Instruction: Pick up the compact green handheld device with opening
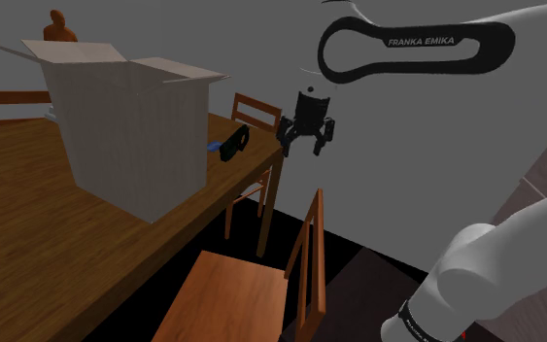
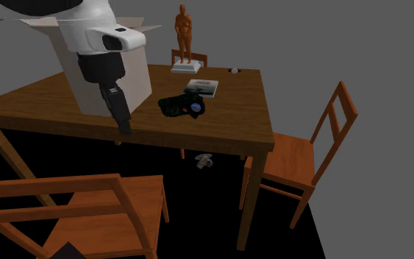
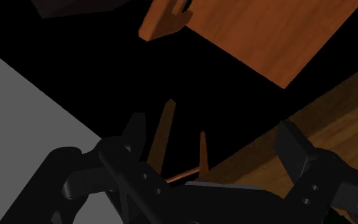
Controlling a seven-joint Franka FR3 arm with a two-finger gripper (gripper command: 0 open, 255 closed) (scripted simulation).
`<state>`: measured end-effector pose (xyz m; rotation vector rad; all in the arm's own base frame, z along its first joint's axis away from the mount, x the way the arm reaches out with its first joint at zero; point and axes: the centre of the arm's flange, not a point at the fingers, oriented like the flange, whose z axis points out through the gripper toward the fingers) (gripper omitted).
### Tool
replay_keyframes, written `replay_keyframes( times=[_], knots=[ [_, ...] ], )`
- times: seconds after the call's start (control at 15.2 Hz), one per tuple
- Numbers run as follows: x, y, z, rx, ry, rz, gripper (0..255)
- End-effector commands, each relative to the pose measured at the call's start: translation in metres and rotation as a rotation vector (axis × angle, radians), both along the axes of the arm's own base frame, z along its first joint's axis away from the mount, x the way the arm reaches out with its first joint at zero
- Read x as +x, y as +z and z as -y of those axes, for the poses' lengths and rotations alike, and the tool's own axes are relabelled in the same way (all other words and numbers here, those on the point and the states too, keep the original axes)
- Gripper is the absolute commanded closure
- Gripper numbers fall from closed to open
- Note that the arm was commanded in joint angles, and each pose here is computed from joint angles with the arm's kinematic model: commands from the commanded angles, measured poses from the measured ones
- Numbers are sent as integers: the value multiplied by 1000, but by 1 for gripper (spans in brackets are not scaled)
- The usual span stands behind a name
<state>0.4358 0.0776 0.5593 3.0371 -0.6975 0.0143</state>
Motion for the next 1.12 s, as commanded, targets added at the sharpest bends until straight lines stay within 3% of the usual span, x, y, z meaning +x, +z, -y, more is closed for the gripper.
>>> replay_keyframes(
  times=[0.0,0.53,1.06],
  knots=[
    [27,-3,-9,10,-84,-3,0],
    [129,-11,-33,45,-391,-13,0],
    [233,-21,-25,79,-699,-22,0]
  ],
)
